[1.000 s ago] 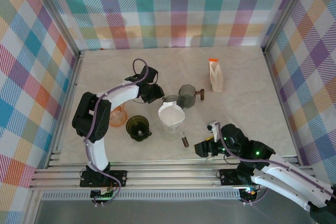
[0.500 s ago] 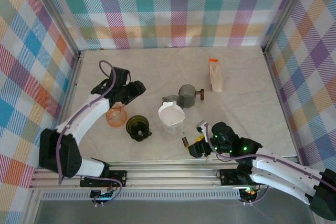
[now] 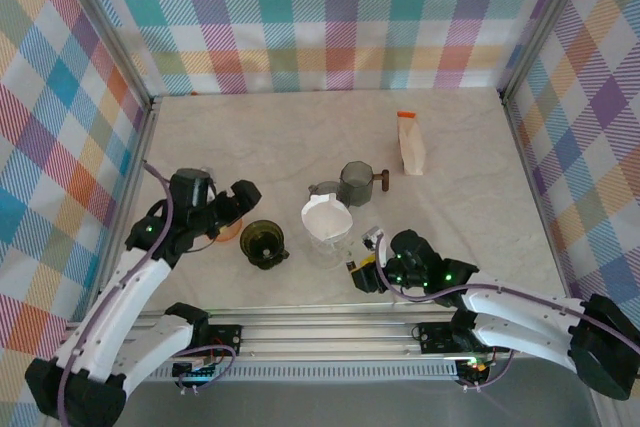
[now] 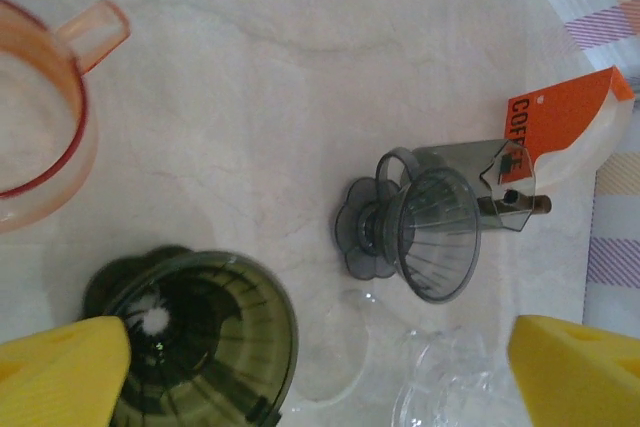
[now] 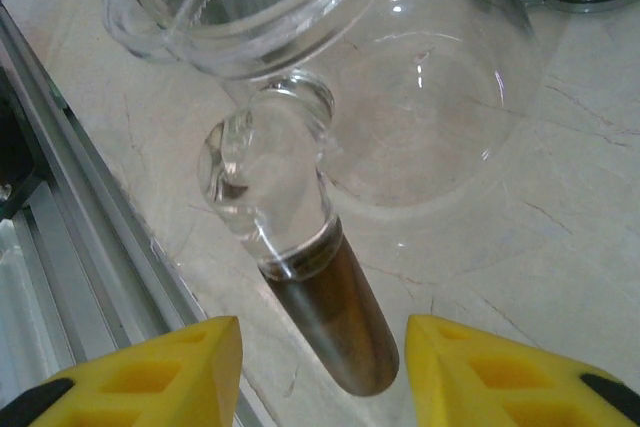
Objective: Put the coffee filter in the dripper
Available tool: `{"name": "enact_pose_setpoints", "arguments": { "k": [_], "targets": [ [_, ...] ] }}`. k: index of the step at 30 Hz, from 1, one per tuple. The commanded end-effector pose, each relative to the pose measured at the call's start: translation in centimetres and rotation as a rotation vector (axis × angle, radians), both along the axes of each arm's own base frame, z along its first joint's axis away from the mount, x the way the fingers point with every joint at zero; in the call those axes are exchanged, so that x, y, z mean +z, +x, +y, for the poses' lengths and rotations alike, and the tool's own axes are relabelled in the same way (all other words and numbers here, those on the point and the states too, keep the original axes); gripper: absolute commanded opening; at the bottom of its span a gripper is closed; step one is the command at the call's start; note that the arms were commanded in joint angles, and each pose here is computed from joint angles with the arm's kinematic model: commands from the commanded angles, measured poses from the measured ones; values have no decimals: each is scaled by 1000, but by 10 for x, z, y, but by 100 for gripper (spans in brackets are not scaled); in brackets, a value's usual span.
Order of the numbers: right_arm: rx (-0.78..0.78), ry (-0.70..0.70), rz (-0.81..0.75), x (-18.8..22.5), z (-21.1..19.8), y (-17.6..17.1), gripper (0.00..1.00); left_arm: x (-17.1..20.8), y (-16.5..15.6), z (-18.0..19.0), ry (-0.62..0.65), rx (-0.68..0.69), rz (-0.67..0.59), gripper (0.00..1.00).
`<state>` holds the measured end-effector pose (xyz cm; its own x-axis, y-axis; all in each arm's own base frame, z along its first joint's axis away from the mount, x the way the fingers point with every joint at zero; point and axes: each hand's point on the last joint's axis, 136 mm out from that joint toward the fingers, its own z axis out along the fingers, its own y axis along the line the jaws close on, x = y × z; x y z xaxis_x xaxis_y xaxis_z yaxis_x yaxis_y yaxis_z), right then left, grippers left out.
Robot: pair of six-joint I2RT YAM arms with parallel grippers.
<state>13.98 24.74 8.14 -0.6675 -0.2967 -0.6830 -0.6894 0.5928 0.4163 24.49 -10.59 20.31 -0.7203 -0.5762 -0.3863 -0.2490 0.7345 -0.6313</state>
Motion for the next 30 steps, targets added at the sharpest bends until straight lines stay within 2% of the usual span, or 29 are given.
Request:
{"name": "enact_pose_setpoints", "arguments": {
  "k": [1, 19, 30],
  "targets": [
    [11, 41, -40, 6, 9, 5, 46, -9, -22, 8, 6, 9, 36, 100],
    [-34, 57, -73, 7, 26, 26, 31, -10, -50, 16, -12, 21, 39, 100],
    [-18, 26, -87, 3, 40, 36, 29, -18, -61, 14, -44, 10, 49, 100]
  ]
}}
